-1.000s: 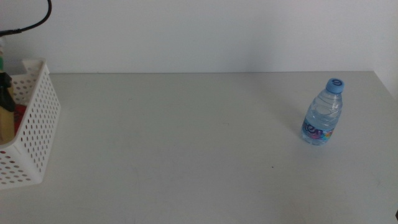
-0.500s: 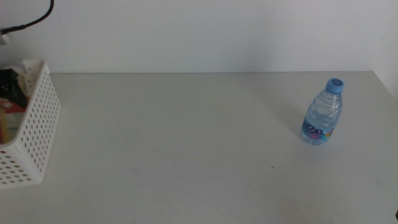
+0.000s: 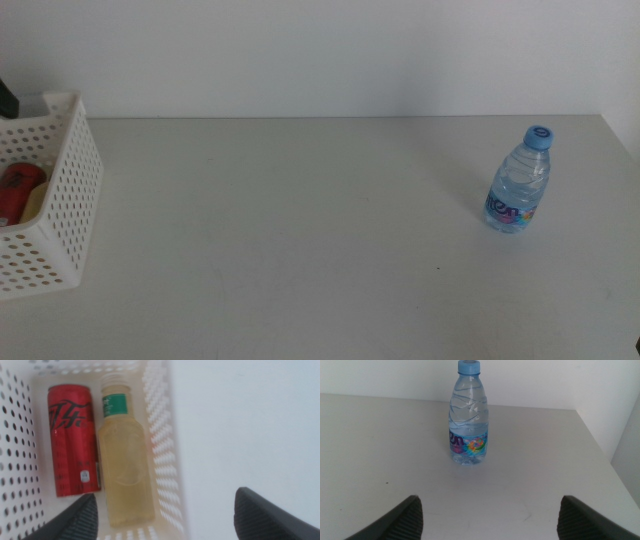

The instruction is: Use arms to grab the bottles and put them into the dustbin to the left of the table.

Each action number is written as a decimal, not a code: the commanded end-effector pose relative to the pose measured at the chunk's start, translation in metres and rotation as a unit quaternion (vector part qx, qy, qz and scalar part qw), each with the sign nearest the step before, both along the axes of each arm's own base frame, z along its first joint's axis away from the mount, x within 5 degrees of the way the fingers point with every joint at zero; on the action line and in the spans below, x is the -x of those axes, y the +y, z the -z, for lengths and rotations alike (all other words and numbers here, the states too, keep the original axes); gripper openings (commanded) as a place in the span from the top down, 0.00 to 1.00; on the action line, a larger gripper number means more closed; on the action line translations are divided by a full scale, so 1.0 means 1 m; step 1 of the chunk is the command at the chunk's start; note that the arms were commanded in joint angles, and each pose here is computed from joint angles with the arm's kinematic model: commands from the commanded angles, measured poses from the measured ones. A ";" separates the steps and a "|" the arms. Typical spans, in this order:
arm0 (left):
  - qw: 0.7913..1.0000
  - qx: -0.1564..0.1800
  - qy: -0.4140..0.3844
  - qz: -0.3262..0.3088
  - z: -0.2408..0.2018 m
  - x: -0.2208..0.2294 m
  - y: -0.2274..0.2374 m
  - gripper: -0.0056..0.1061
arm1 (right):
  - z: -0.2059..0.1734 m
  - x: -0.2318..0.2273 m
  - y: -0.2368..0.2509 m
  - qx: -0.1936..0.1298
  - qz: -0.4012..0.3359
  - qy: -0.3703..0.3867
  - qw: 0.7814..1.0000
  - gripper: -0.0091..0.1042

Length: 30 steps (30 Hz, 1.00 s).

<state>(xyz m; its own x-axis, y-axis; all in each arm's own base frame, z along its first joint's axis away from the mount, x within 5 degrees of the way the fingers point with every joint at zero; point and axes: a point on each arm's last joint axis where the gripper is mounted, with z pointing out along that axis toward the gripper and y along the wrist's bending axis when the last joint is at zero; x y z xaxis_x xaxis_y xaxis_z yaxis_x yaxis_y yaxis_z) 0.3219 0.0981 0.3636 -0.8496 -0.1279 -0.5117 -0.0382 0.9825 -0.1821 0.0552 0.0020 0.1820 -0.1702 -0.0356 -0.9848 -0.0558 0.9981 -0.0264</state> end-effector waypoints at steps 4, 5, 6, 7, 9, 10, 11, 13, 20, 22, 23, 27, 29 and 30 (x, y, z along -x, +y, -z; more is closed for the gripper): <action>0.991 -0.072 -0.083 0.070 -0.064 0.059 -0.055 0.12 | -0.011 0.001 0.000 0.007 0.000 -0.052 0.999 0.28; 0.989 -0.084 -0.099 0.075 -0.068 0.071 -0.066 0.12 | -0.011 0.001 0.000 0.007 0.000 -0.052 0.999 0.28; 0.986 -0.089 -0.116 0.080 -0.070 0.081 -0.076 0.12 | -0.011 0.001 0.000 0.007 0.000 -0.052 0.999 0.28; 0.983 -0.090 -0.139 0.080 -0.072 0.094 -0.087 0.12 | -0.011 0.001 0.000 0.007 0.000 -0.052 0.999 0.28; 0.976 -0.081 -0.187 0.079 -0.071 0.122 -0.103 0.12 | -0.011 0.001 0.000 0.007 0.000 -0.052 0.999 0.28; 0.971 -0.074 -0.214 0.082 -0.068 0.135 -0.111 0.12 | -0.011 0.001 0.000 0.007 0.000 -0.052 0.999 0.28; 0.965 -0.067 -0.239 0.088 -0.063 0.148 -0.117 0.12 | -0.011 0.001 0.000 0.007 0.000 -0.052 0.999 0.28; 0.954 -0.051 -0.277 0.104 -0.047 0.168 -0.127 0.12 | -0.011 0.001 0.000 0.007 0.000 -0.052 0.999 0.28; 0.902 0.002 -0.397 0.170 -0.004 0.249 -0.132 0.12 | -0.011 0.001 0.000 0.007 0.000 -0.052 0.999 0.28; 0.892 0.012 -0.411 0.186 0.004 0.264 -0.130 0.12 | -0.011 0.001 0.000 0.007 0.000 -0.052 0.999 0.28; 0.888 0.016 -0.417 0.192 0.008 0.270 -0.129 0.12 | -0.011 0.001 0.000 0.007 0.000 -0.052 0.999 0.28; 0.884 0.024 -0.415 0.212 0.015 0.277 -0.128 0.12 | -0.011 0.001 0.000 0.007 0.000 -0.052 0.999 0.28; 0.884 0.027 -0.415 0.215 0.014 0.277 -0.129 0.12 | -0.011 0.001 0.000 0.007 0.000 -0.052 0.999 0.28; 0.884 0.029 -0.413 0.216 0.014 0.276 -0.130 0.12 | -0.011 0.001 0.000 0.007 0.000 -0.052 0.999 0.28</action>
